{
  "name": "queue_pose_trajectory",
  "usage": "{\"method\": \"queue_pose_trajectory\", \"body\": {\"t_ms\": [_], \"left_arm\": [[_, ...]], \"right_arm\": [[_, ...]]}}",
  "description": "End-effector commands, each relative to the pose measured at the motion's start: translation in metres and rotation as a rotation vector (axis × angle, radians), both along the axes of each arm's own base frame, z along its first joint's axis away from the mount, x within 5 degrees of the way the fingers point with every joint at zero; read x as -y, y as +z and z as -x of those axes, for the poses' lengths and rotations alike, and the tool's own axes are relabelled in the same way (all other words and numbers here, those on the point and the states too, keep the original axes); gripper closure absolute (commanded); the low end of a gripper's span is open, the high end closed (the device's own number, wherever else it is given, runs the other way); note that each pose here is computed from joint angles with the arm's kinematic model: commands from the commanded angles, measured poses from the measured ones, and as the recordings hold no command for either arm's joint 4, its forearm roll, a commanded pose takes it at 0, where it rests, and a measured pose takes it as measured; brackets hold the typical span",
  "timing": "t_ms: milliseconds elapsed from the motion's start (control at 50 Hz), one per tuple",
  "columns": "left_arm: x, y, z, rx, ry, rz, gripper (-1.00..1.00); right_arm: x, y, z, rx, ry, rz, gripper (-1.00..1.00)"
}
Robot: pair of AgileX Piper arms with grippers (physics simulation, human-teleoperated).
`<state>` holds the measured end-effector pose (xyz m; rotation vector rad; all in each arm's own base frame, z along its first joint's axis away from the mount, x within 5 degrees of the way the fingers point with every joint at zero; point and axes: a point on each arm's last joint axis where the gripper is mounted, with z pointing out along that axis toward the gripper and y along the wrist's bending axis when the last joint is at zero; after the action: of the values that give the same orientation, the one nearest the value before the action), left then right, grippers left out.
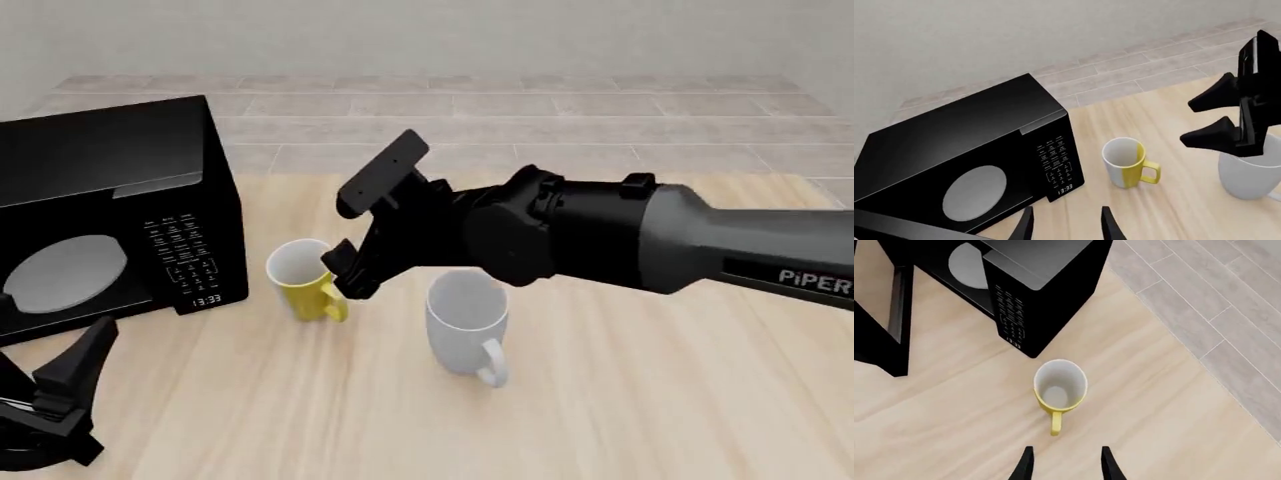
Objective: Put the yellow and white mug to the front of the white mug.
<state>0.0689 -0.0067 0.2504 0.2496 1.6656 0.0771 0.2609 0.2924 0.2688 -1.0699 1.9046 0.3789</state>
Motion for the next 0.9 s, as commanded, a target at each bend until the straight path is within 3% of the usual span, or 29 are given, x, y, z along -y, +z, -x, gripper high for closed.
{"method": "queue_pose_trajectory", "body": {"t_ms": [20,900], "left_arm": [[0.000,0.000,0.000,0.000,0.000,0.000,-1.00],[0.000,0.000,0.000,0.000,0.000,0.000,-1.00]], "right_arm": [[-0.016,-0.008,-0.005,-0.019,0.014,0.012,-1.00],[-0.051,-0.076,-0.032,-0.142,-0.052,0.012,-1.00]]}}
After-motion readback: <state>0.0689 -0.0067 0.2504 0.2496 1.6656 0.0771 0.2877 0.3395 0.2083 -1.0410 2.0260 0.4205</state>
